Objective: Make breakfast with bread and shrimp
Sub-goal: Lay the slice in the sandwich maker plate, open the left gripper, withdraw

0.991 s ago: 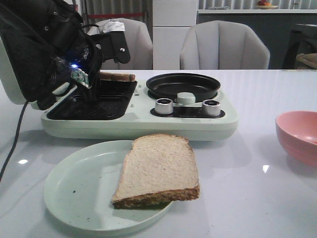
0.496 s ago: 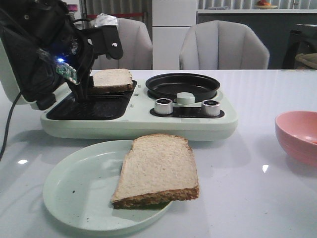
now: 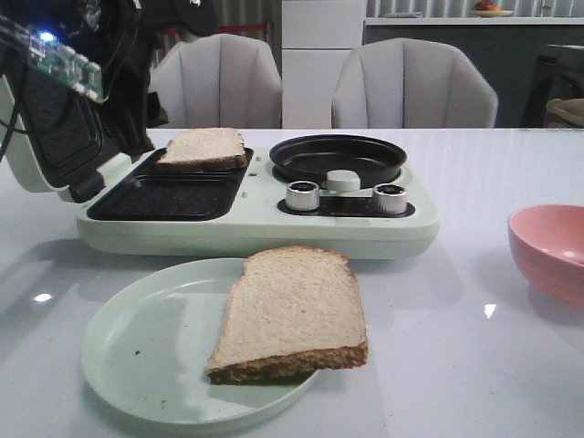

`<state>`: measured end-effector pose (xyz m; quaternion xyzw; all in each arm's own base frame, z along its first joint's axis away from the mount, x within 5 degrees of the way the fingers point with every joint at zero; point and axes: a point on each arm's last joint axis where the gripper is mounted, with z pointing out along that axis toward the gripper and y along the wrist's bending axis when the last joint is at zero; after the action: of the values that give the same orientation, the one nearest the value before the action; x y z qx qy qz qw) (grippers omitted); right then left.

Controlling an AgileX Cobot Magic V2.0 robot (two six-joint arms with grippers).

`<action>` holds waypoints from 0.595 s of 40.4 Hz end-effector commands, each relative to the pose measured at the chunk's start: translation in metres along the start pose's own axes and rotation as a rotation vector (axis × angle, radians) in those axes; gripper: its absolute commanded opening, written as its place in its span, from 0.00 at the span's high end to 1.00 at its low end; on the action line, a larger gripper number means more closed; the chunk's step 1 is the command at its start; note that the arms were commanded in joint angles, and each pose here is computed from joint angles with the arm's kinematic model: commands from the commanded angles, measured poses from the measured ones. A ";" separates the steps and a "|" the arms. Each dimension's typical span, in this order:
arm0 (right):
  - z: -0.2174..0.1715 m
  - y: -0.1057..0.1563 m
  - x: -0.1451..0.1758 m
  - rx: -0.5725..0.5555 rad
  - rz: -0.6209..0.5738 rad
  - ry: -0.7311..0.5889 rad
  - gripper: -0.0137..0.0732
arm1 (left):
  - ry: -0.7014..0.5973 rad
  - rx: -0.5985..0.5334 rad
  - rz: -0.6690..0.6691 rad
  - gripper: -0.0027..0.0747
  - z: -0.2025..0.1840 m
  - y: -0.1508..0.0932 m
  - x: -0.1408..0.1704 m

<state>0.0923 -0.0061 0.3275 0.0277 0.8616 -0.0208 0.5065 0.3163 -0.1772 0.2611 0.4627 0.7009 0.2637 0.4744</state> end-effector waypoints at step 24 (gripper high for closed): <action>-0.003 0.000 -0.013 0.001 -0.004 -0.085 0.25 | 0.091 0.509 -0.634 0.40 -0.194 0.036 0.012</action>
<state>0.0923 -0.0061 0.3275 0.0277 0.8616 -0.0208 0.5065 0.1698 -0.1425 0.3433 0.3054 0.8912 0.0026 0.3353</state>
